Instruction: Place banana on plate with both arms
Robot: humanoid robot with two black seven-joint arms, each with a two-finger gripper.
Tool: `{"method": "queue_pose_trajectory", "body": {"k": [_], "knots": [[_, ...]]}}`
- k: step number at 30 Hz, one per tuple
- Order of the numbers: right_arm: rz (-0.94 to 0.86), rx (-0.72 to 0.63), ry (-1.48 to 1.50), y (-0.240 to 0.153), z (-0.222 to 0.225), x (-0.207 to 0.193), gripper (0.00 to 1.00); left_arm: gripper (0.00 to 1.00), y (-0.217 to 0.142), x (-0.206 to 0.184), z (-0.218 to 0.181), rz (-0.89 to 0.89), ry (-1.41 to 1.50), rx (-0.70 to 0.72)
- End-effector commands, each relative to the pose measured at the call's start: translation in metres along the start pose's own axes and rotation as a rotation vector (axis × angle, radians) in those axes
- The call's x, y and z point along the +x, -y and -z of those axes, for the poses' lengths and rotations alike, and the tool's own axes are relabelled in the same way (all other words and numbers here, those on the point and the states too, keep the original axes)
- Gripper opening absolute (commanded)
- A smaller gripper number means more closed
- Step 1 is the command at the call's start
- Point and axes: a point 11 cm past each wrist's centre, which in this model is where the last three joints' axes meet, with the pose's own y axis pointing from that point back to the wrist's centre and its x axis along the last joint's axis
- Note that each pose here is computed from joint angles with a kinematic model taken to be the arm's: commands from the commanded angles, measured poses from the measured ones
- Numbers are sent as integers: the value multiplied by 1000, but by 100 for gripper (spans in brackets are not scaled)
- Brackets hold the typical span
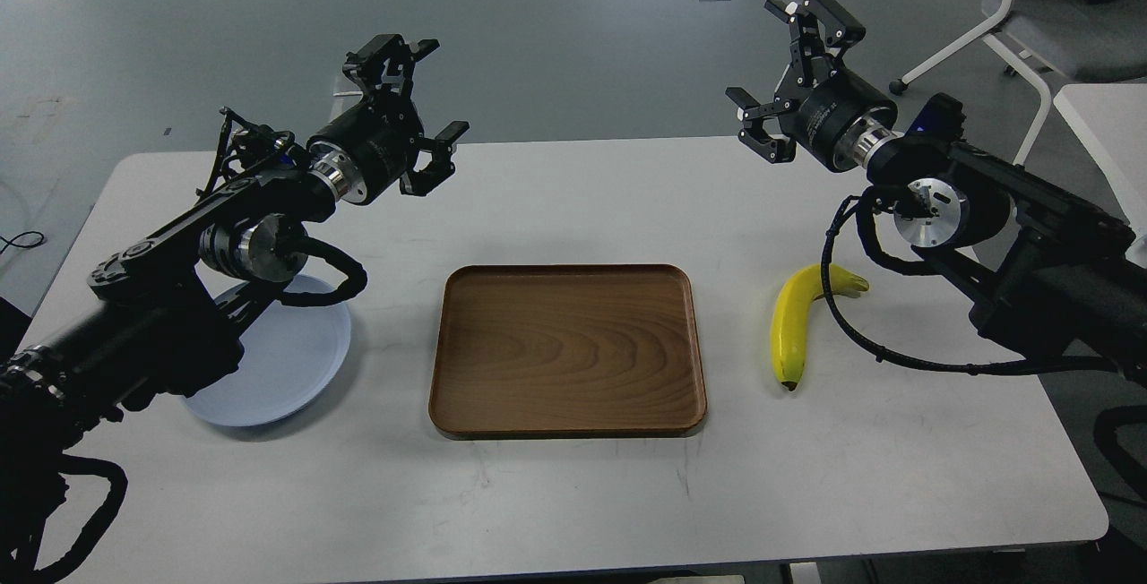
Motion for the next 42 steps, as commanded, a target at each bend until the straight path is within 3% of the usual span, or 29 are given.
{"method": "queue_pose_trajectory", "body": {"k": [1, 42], "knots": [[-1, -11, 9, 2, -7, -1, 100, 98, -7, 7, 9, -12, -30, -7], [33, 0, -12, 14, -2, -20, 100, 98, -7, 7, 11, -25, -79, -57]]}}
